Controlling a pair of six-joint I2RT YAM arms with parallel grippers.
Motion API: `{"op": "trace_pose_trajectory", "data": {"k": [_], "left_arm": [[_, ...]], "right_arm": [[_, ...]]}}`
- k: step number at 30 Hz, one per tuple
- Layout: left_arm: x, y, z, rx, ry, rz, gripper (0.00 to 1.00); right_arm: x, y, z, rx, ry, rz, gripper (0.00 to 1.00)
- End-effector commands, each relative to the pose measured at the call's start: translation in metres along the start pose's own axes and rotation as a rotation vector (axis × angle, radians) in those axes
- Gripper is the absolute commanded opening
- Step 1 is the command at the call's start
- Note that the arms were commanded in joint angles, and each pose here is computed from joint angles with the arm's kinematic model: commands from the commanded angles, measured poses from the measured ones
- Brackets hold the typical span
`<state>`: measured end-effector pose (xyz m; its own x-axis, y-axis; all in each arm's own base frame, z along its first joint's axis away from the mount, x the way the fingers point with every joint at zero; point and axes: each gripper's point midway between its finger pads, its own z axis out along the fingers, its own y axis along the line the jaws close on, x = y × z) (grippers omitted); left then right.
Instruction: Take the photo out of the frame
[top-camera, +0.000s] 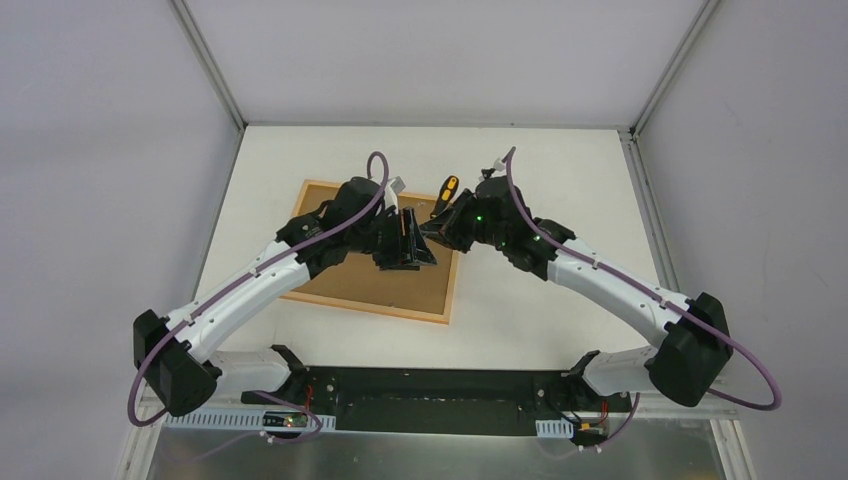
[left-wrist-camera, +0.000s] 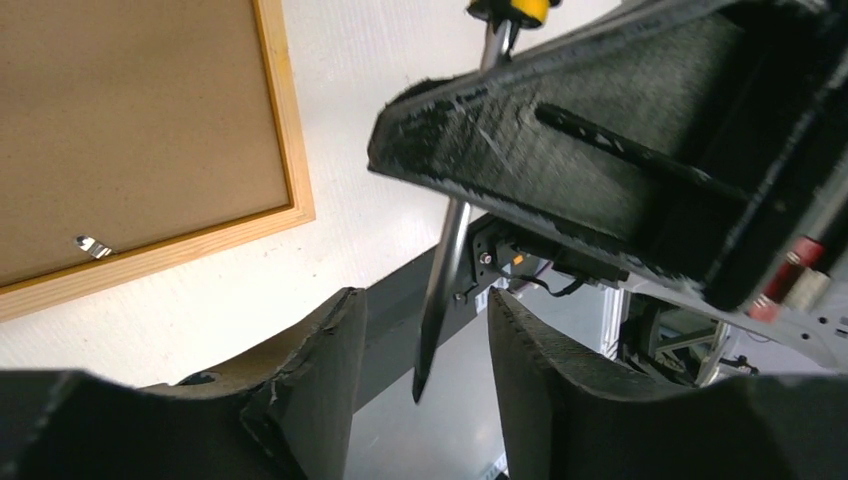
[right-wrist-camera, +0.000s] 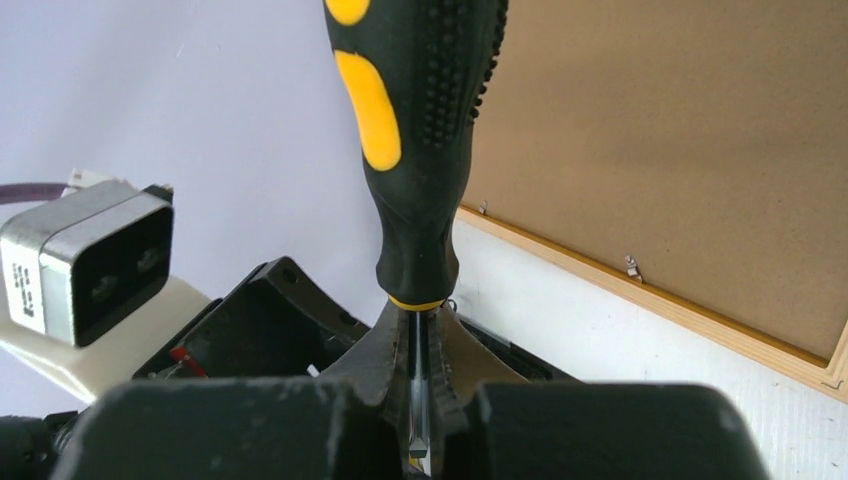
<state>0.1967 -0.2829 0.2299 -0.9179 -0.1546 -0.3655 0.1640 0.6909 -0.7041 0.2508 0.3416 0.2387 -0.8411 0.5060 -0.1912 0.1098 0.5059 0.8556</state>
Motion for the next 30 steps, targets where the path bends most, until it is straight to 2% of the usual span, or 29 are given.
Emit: {"op": "trace_pose_trajectory", "data": {"k": [1, 4, 6, 7, 8, 10, 11, 12, 13, 16, 20, 26, 28, 30], "left_arm": [[-0.012, -0.009, 0.004, 0.017, -0.03, 0.07, 0.45], [-0.016, -0.005, 0.006, -0.001, -0.042, 0.086, 0.33], [-0.022, -0.002, 0.005, -0.023, -0.073, 0.101, 0.1], [-0.024, 0.001, 0.004, -0.035, -0.09, 0.108, 0.03], [-0.026, 0.001, 0.002, -0.034, -0.104, 0.126, 0.0], [-0.026, 0.002, -0.002, -0.027, -0.117, 0.171, 0.0], [-0.025, 0.002, -0.004, -0.023, -0.119, 0.191, 0.0], [-0.023, 0.003, -0.007, -0.017, -0.119, 0.208, 0.0], [-0.021, 0.004, -0.01, -0.012, -0.12, 0.222, 0.0], [-0.018, 0.012, -0.018, -0.026, -0.149, 0.239, 0.0], [-0.018, 0.025, -0.022, -0.077, -0.165, 0.279, 0.0], [-0.026, 0.042, -0.025, -0.184, -0.153, 0.421, 0.0], [-0.031, 0.043, -0.024, -0.203, -0.151, 0.46, 0.0], [-0.034, 0.044, -0.024, -0.216, -0.152, 0.485, 0.0]], "right_arm": [[0.008, 0.025, -0.006, -0.071, 0.056, 0.002, 0.0], [0.014, 0.03, -0.01, -0.09, 0.095, -0.007, 0.0], [0.02, 0.032, -0.014, -0.107, 0.126, -0.022, 0.0], [0.024, 0.032, -0.016, -0.119, 0.142, -0.041, 0.0], [0.026, 0.032, -0.019, -0.13, 0.157, -0.063, 0.09], [0.024, 0.03, -0.024, -0.134, 0.168, -0.096, 0.47], [0.018, 0.025, -0.026, -0.117, 0.154, -0.102, 0.71], [0.01, 0.019, -0.027, -0.093, 0.141, -0.092, 0.9], [-0.005, 0.014, -0.029, -0.078, 0.123, -0.059, 0.98], [-0.039, 0.009, -0.037, -0.074, 0.088, 0.048, 0.99], [-0.065, 0.017, -0.043, -0.036, 0.013, -0.015, 0.99], [-0.086, 0.024, -0.03, 0.196, -0.024, -0.069, 0.99], [-0.084, 0.029, -0.019, 0.217, -0.046, -0.1, 0.96], [-0.083, 0.029, -0.009, 0.255, -0.076, -0.108, 0.87]]}}
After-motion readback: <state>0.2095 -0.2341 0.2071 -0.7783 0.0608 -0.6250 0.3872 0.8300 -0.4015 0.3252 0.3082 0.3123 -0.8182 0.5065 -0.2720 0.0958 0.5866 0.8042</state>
